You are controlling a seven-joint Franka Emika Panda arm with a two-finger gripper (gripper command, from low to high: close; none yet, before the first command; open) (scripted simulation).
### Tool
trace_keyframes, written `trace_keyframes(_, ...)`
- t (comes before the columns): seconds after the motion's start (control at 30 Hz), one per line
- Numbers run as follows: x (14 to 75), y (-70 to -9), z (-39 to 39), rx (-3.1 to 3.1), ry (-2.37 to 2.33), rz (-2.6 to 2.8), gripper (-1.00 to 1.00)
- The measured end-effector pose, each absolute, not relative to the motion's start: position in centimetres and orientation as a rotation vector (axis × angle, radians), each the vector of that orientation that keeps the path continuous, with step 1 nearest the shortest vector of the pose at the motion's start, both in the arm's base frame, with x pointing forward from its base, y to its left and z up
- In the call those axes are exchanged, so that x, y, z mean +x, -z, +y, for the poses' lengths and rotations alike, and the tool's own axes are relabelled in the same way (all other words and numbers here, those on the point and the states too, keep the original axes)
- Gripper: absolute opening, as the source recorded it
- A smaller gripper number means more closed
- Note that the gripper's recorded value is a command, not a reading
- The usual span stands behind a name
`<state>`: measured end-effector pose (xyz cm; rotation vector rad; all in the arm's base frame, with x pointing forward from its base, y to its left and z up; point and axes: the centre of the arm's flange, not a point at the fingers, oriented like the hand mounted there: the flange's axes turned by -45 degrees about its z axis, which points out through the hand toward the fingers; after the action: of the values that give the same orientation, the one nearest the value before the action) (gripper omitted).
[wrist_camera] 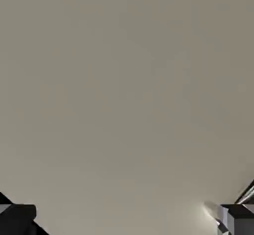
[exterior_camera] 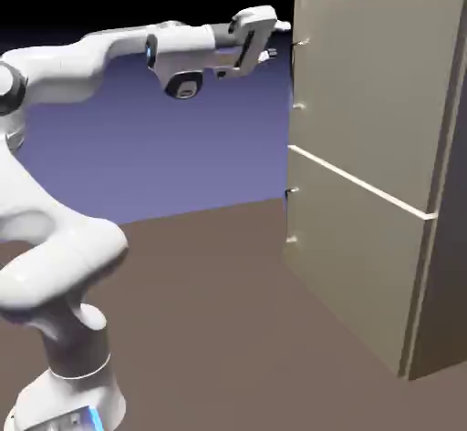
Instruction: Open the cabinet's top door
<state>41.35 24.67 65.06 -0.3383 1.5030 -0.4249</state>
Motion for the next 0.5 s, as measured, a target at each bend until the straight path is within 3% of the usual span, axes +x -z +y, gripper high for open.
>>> trace_keyframes(0.23, 44.1, -58.5, 29.7, 0.019, 0.04, 1.569, 0.0)
trace_keyframes(0.47, 49.2, -58.3, 29.6, 0.029, 0.03, 1.571, 0.0)
trace_keyframes(0.5, 49.2, -58.3, 29.6, 0.029, 0.03, 1.571, -1.0)
